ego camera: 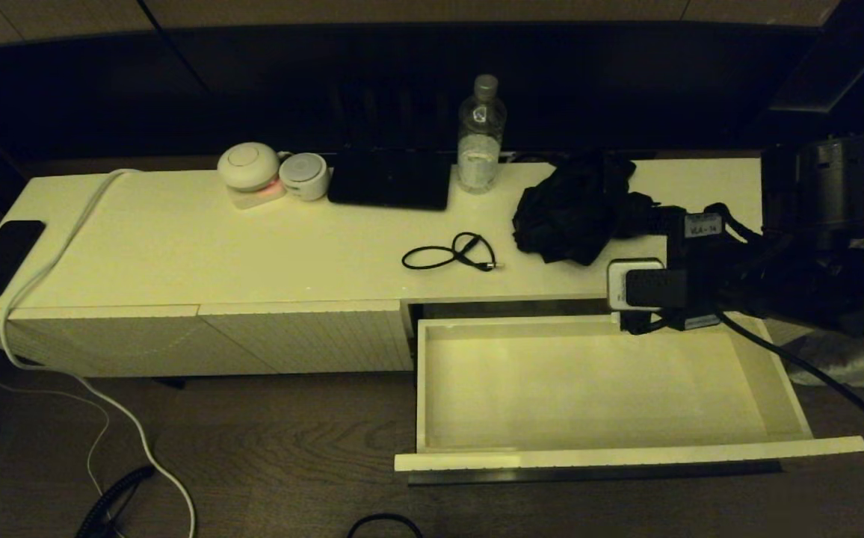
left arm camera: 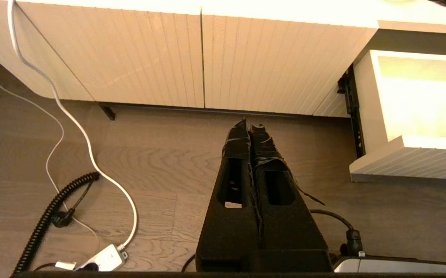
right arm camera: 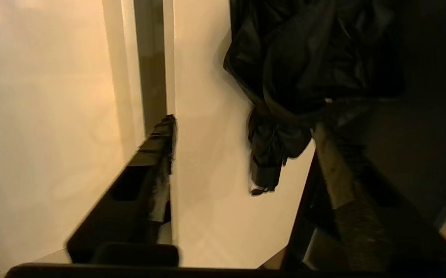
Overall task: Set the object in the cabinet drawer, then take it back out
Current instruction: Put the umbrella in the drawer
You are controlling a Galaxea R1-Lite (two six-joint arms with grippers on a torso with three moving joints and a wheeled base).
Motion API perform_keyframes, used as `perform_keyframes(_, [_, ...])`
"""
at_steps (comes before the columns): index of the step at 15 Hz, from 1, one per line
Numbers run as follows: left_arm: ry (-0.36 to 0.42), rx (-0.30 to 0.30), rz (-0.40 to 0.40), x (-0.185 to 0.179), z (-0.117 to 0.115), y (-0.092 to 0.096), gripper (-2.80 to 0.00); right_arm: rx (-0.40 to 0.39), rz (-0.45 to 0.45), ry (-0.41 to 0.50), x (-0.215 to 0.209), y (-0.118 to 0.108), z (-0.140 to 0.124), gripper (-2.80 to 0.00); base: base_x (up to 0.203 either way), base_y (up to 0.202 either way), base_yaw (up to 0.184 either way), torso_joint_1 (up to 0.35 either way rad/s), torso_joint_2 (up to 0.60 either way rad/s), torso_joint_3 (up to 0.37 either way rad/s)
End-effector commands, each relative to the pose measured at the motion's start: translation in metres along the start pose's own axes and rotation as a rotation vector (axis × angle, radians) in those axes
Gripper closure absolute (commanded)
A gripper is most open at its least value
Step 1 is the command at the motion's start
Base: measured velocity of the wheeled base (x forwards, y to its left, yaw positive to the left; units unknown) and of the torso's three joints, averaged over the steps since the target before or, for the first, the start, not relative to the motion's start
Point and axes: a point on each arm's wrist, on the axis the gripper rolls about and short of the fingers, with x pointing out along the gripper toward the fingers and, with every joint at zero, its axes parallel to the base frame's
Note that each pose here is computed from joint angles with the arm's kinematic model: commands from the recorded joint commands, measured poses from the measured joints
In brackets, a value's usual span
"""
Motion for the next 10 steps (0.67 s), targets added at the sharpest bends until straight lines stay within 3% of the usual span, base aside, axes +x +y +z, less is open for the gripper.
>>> perform_keyframes(1, [-0.002,-0.001,0.001,0.000,0.000,0.000,0.00,-0.025,0.004,0.024,0.018,-0.005,-0.007,-2.80,0.000,0.000,0.000,0.000,0.00,0.000])
perform_keyframes(4, [-0.002,-0.001,0.001,0.000,0.000,0.000,0.00,-0.080,0.003,0.069,0.035,-0.020,-0.021,-2.80,0.000,0.000,0.000,0.000,0.00,0.000])
perform_keyframes(10, [-0.002,-0.001,0.001,0.000,0.000,0.000,0.00,-0.057,-0.046,0.113,0.080,-0.044,-0.034,-2.80,0.000,0.000,0.000,0.000,0.00,0.000])
